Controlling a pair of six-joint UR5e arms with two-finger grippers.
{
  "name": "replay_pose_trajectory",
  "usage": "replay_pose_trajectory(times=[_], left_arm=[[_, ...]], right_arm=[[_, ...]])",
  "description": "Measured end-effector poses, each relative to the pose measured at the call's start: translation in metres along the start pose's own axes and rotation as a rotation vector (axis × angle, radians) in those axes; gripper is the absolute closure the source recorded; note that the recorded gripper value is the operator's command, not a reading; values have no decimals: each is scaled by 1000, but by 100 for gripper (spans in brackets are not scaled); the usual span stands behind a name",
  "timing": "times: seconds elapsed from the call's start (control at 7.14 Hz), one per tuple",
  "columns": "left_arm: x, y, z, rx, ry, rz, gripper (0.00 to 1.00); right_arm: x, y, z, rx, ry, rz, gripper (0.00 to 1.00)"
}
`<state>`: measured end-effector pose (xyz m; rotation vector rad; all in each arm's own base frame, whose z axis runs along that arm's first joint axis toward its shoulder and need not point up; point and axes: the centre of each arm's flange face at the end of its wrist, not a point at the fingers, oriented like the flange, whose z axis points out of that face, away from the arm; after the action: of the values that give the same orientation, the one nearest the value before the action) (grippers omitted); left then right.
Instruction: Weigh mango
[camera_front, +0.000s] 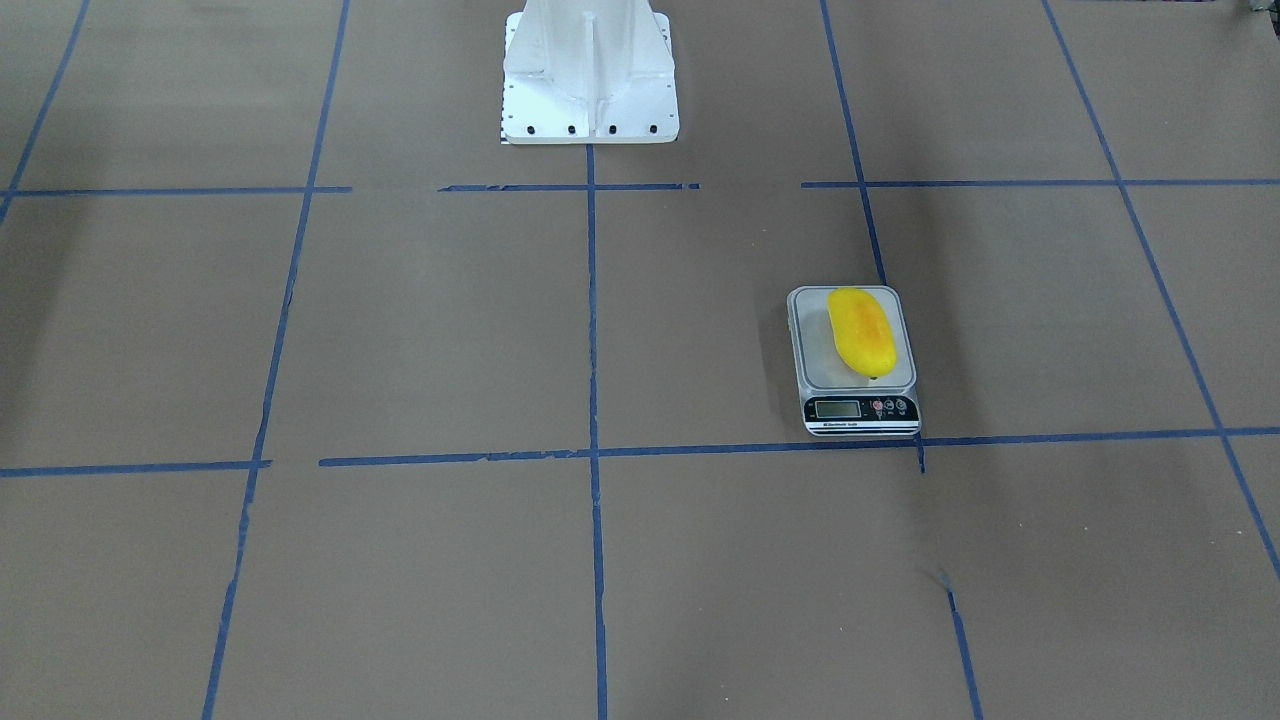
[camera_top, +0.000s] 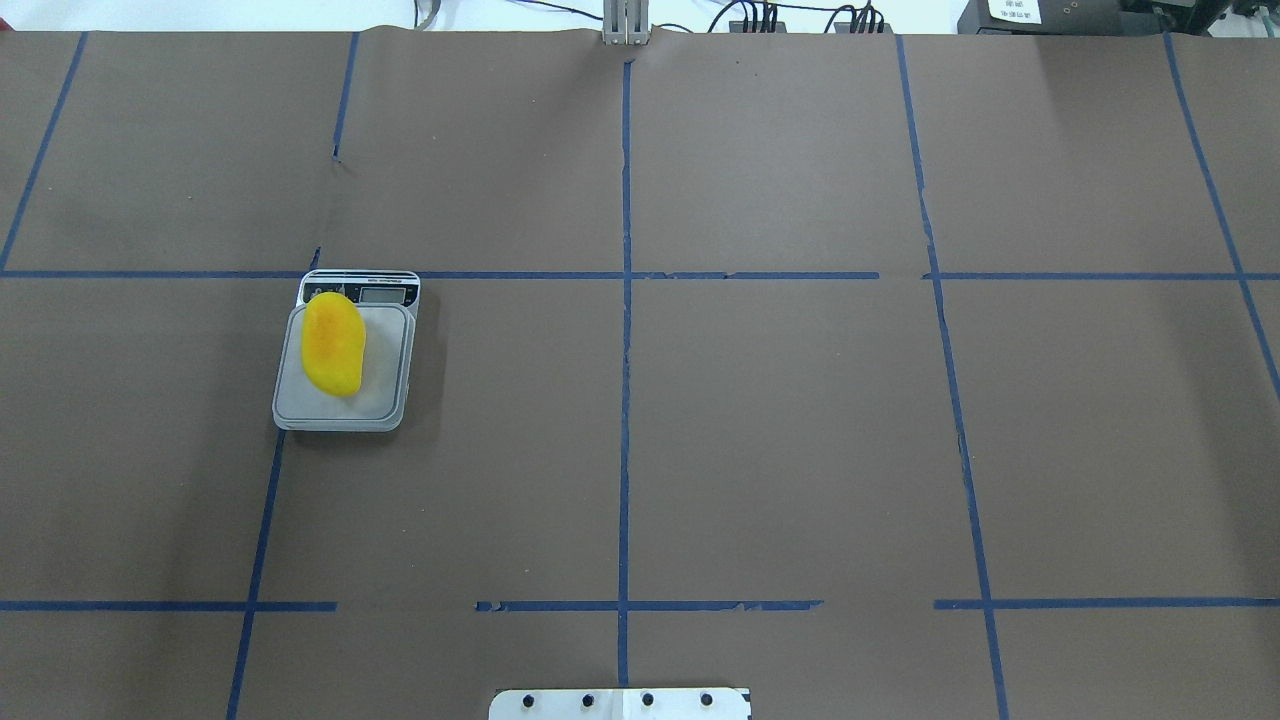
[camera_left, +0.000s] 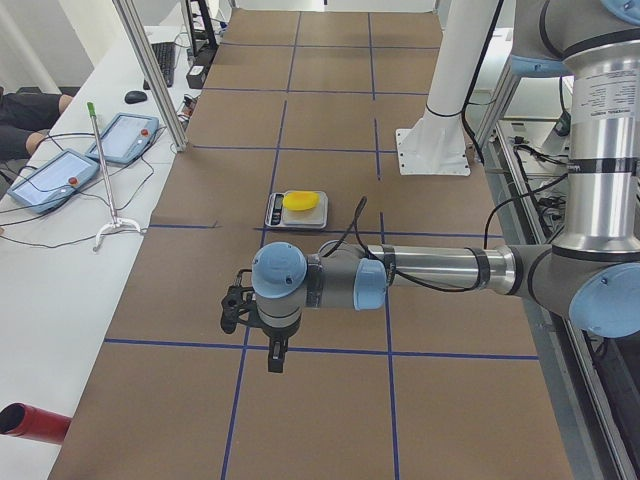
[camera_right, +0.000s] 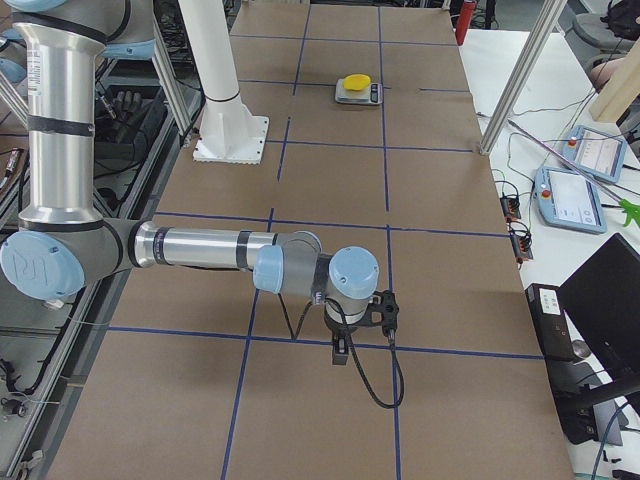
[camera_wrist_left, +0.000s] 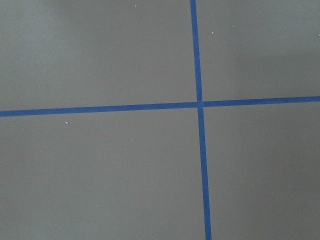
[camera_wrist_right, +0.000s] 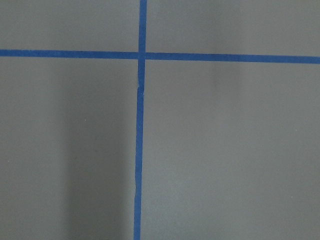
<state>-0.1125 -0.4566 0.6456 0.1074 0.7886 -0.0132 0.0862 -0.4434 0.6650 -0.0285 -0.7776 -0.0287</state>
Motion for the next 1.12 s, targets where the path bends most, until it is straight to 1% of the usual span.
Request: replay_pose_trajectory(times=[0.42, 1.12], left_arm=[[3, -3, -4, 5, -5, 4, 0], [2, -1, 0, -2, -1, 3, 0]], right_arm=[[0, 0, 0, 0, 0, 0, 0], [0, 0, 0, 0, 0, 0, 0]])
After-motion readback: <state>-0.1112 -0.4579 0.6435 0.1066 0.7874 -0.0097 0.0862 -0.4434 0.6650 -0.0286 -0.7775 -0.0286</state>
